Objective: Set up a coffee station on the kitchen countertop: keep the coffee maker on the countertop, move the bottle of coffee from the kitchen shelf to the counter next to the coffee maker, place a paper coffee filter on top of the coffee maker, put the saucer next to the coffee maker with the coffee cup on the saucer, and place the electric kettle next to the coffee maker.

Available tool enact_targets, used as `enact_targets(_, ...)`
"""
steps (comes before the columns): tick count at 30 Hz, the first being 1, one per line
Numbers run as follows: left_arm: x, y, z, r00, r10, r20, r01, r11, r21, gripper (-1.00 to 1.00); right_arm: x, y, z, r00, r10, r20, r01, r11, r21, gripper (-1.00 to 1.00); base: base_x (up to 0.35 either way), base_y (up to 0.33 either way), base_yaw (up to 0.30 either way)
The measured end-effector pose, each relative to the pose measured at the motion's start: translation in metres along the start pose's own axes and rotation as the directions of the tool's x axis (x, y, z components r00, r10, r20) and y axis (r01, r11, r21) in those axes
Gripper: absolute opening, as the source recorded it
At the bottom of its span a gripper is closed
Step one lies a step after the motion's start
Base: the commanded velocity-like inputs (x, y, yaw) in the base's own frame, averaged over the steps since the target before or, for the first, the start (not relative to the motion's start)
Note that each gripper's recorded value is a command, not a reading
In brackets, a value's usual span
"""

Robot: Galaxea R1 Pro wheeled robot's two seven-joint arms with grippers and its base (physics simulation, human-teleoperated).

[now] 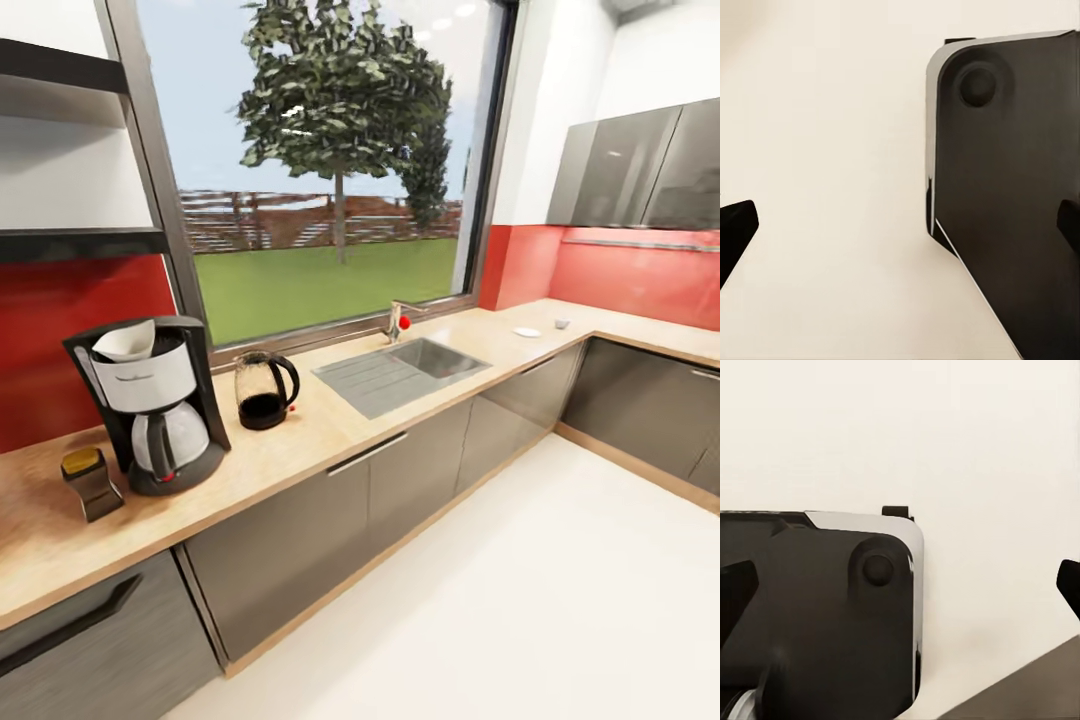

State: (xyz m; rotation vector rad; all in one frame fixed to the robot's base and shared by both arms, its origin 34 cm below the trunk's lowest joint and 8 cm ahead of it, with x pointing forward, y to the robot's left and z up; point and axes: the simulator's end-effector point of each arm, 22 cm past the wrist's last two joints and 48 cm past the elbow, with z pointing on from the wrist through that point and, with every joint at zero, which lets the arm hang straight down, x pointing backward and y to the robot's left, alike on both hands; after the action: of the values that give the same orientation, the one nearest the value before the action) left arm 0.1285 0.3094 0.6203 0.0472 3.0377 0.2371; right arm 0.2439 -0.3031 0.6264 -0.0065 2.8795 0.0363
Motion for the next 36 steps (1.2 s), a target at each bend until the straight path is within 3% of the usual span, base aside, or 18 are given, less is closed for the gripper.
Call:
enact_targets(17, 0.0004, -0.0067, -0.0006, 1.000, 0.001, -0.002, -0.001, 1.000, 0.009, 1.00, -0.0002, -0.0002, 0.0000, 1.000, 0.001, 0.001, -0.001, 1.000, 0.002, 1.00, 0.016, 0.000, -0.273)
enact_targets(36, 0.0007, -0.0068, -0.0007, 1.000, 0.001, -0.004, -0.001, 1.000, 0.008, 1.00, 0.0001, -0.0001, -0.0002, 1.000, 0.000, 0.001, 0.000, 1.000, 0.001, 1.00, 0.302, -0.007, -0.273)
